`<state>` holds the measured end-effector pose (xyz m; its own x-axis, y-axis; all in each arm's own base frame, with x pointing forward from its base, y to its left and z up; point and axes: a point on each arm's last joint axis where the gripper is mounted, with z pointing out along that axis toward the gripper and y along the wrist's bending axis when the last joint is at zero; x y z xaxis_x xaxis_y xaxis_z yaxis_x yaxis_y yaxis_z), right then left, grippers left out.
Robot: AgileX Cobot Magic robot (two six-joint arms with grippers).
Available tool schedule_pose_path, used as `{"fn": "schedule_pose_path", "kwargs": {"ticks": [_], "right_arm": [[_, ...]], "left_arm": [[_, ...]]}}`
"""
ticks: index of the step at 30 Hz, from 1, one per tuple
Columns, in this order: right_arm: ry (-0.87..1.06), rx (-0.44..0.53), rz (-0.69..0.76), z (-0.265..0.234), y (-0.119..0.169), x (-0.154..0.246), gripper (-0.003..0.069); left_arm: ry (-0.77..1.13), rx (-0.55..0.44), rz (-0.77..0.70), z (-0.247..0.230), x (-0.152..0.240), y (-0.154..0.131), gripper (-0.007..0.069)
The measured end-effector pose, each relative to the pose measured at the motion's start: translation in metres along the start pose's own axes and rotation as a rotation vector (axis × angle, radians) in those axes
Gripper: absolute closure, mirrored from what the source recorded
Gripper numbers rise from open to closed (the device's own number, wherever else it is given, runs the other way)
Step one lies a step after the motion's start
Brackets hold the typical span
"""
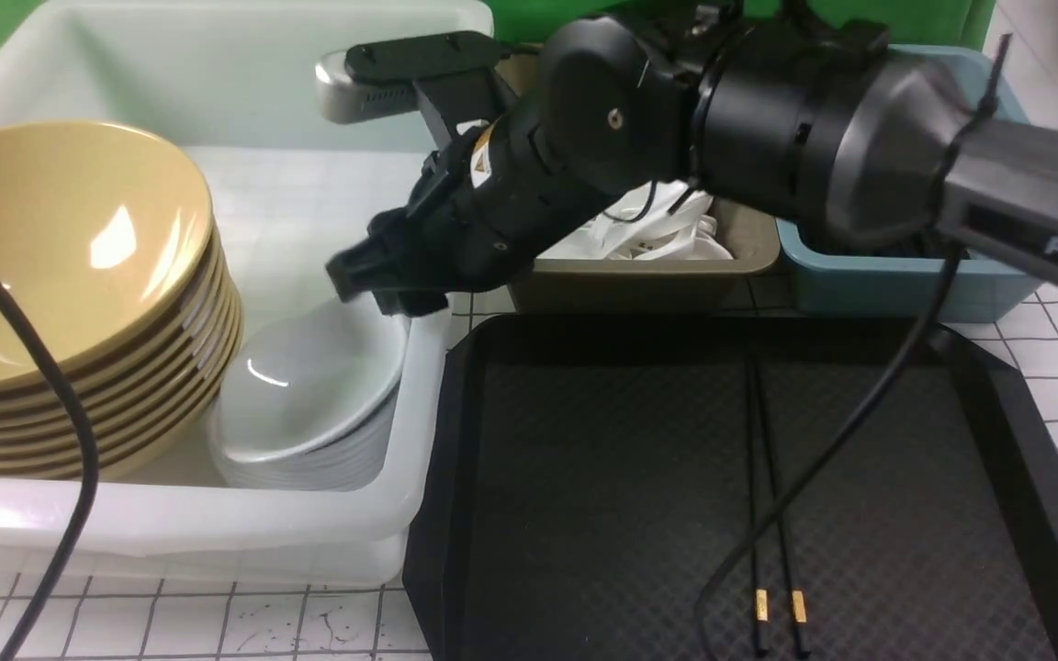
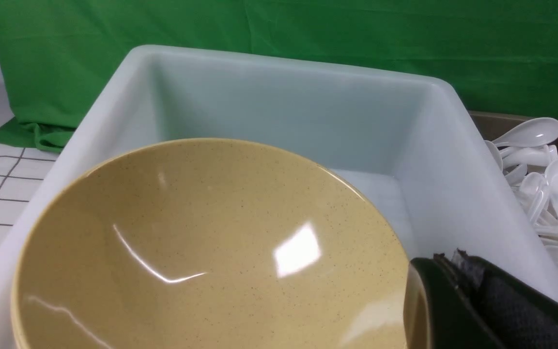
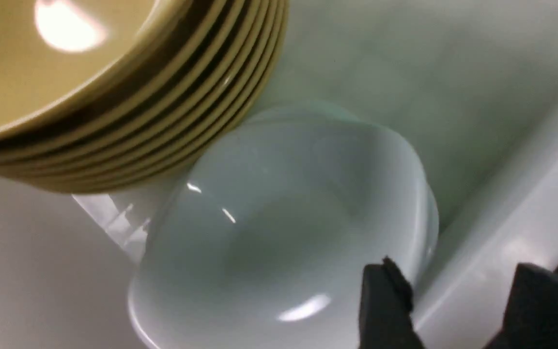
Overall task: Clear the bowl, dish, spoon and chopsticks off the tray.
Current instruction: Use the right arm to put the plate into the large storage box on the left, then use the right arm to grab a chopstick
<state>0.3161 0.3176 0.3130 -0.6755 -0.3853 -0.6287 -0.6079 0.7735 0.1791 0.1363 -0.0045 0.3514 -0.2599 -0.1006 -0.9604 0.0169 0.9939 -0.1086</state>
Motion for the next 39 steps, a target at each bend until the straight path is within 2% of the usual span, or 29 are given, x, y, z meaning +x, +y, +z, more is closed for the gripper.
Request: {"fn": "schedule_pose_path", "kwargs": {"ticks": [2,4,6,7,8,10,12,15,18,25,34,38,39], "right_arm": [[0.032,0.07,-0.07,-0.019,-0.005,0.001,0.0251],[0.057,0.186,-0.137,-0.048,-0.015,0.004,0.0246],[0.097,0.285,-0.14,-0.066,-0.031,0.012,0.0244],[0.145,0.337,-0.096,-0.077,-0.048,0.027,0.0244],[0.167,0.348,-0.075,-0.078,-0.056,0.034,0.0244],[0.27,0.336,0.029,-0.067,-0.088,0.078,0.0244],[0.352,0.29,0.132,-0.046,-0.103,0.12,0.025],[0.422,0.265,0.221,-0.028,-0.114,0.162,0.0263],[0.433,0.26,0.255,-0.021,-0.118,0.182,0.0284],[0.376,0.254,0.271,-0.014,-0.119,0.185,0.0333],[0.437,0.266,0.301,0.006,-0.124,0.195,0.0414],[0.447,0.267,0.287,0.005,-0.125,0.196,0.0474],[0.454,0.266,0.278,0.005,-0.125,0.197,0.0509]], "left_arm": [[0.0,0.0,0.0,0.0,0.0,0.0,0.0637],[0.0,0.0,0.0,0.0,0.0,0.0,0.0637],[0.0,0.0,0.0,0.0,0.0,0.0,0.0637],[0.001,0.0,0.0,0.0,0.0,0.0,0.0637],[0.001,0.0,0.0,0.0,0.0,0.0,0.0637],[0.003,0.0,0.0,0.0,0.0,0.0,0.0637],[0.003,0.0,0.0,0.0,0.0,0.0,0.0637],[0.006,0.0,0.0,0.001,0.001,0.0,0.0637],[0.022,-0.002,-0.001,0.005,0.002,0.0,0.0637],[0.055,0.001,-0.021,0.013,0.004,0.0,0.0637],[0.053,0.002,-0.023,0.014,0.004,0.0,0.0637],[0.053,0.002,-0.023,0.014,0.004,0.0,0.0637],[0.053,0.002,-0.023,0.014,0.004,0.0,0.0637]]}}
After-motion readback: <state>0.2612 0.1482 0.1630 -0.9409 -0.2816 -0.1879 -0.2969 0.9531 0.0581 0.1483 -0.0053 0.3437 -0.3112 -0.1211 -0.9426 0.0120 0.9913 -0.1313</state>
